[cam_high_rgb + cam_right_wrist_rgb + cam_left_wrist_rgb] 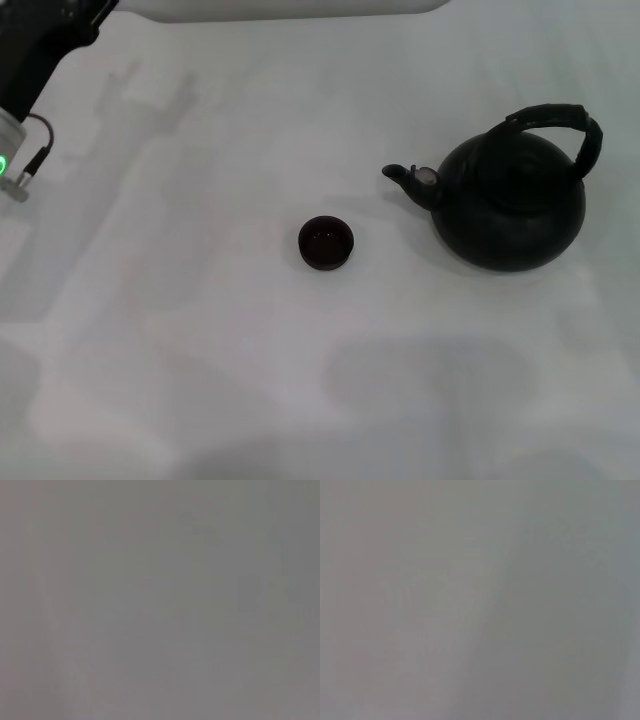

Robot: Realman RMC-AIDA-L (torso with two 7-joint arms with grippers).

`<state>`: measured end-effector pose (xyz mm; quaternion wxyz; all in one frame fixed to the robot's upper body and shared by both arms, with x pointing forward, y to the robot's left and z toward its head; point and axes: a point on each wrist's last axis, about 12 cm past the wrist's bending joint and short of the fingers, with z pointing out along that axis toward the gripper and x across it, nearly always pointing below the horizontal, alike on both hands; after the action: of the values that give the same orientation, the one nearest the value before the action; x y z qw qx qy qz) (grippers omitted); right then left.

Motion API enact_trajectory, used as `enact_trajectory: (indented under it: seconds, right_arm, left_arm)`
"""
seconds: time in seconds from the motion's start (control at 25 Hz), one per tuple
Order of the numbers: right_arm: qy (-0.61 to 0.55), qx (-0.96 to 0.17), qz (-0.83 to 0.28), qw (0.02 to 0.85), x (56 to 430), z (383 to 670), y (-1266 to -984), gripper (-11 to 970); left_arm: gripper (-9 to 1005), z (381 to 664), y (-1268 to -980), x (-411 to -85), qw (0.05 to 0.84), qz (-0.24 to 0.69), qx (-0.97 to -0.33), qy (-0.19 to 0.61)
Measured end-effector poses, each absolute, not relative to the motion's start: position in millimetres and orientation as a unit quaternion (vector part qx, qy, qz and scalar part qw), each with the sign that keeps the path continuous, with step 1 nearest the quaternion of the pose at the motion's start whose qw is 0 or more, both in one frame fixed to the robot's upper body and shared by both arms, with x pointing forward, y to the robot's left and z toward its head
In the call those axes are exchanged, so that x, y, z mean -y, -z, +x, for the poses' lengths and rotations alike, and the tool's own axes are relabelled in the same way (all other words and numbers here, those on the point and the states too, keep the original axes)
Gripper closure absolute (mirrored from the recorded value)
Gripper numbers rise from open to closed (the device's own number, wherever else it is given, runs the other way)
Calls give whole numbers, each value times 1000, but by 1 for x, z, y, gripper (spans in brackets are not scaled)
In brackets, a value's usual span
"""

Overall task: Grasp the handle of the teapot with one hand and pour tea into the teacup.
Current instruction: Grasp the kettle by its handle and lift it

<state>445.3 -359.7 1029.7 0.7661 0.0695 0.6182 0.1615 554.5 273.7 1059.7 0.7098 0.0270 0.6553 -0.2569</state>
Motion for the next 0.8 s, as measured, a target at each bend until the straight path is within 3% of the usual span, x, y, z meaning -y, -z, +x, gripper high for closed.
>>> enact_trajectory:
  seconds: [0.36, 0.8]
  right_arm:
    - [-237, -676, -24, 698, 340, 401, -1008, 88]
    - [-254, -712, -65, 651, 311, 445, -1001, 94]
  left_arm:
    - [117, 545, -1045, -286, 697, -11, -674, 243]
    - [117, 542, -1041, -288, 693, -16, -679, 240]
